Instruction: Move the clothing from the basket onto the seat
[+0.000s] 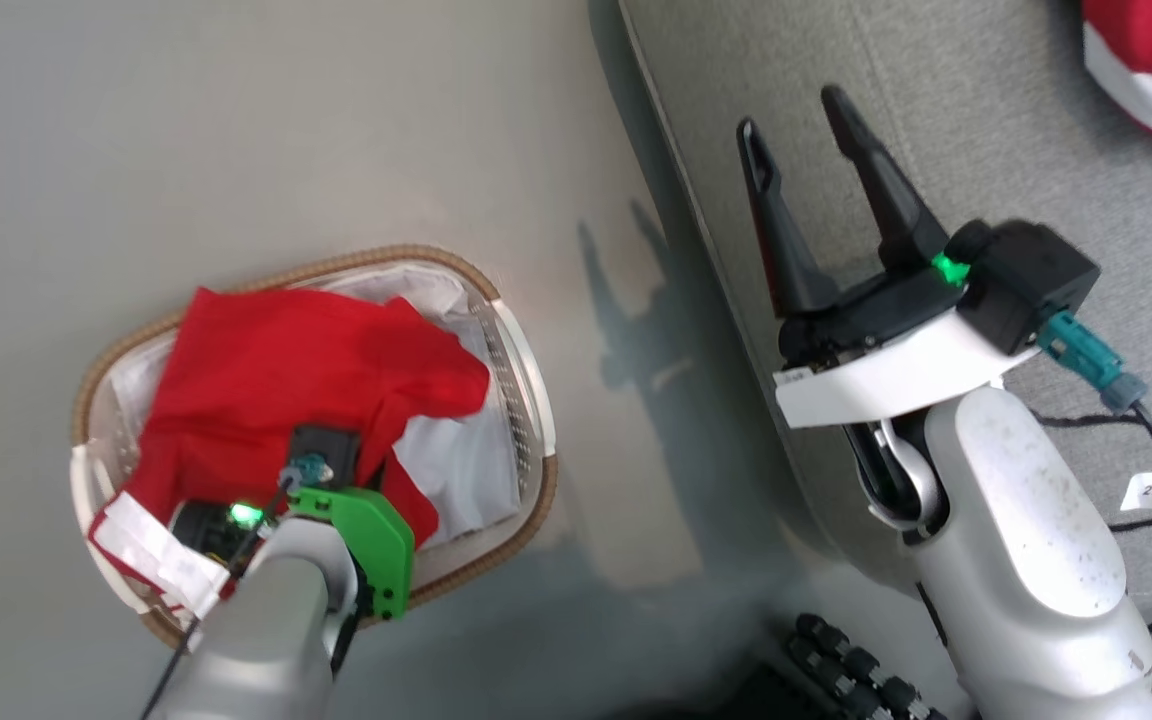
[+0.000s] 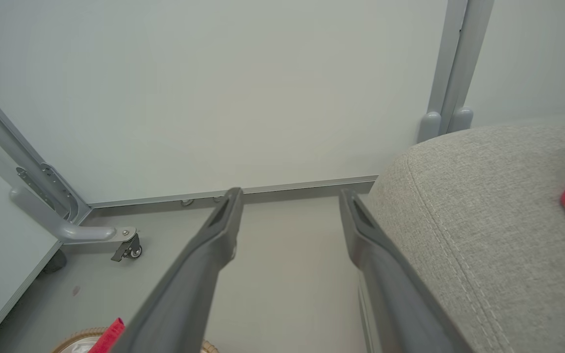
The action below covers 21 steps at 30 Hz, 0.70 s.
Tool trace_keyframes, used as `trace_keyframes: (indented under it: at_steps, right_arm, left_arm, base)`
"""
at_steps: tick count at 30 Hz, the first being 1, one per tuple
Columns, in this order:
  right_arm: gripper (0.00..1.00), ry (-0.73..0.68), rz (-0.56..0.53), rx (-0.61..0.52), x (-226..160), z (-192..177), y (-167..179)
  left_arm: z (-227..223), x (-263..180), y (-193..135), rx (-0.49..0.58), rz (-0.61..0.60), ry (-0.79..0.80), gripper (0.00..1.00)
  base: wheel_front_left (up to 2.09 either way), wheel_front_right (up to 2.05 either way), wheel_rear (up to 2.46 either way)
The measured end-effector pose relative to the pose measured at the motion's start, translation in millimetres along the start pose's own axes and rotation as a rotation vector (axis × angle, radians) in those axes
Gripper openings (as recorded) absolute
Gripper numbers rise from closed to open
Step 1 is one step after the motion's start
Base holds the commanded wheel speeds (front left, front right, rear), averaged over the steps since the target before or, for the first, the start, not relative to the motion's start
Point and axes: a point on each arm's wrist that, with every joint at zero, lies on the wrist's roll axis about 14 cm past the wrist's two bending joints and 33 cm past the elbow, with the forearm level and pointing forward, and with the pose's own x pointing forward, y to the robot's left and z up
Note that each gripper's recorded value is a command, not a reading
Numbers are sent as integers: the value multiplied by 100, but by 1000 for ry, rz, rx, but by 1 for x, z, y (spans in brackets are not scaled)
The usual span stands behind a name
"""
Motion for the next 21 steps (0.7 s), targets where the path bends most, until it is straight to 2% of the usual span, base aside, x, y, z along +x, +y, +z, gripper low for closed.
trace_keyframes:
  at_steps: [5,10,21]
  right_arm:
    - [100,8,-5,-6,-22,10,8]
    - [100,0,3,-8,-43,23,19]
    - [100,-25,52,6,-86,43,52]
  left_arm:
    - [18,-27,-16,-32,4,-90,0]
    - [59,-58,-33,-46,-1,-259,0]
    - [119,-143,-44,-35,61,-586,0]
  base:
    - [0,0,0]
    - [0,0,0]
    - [0,0,0]
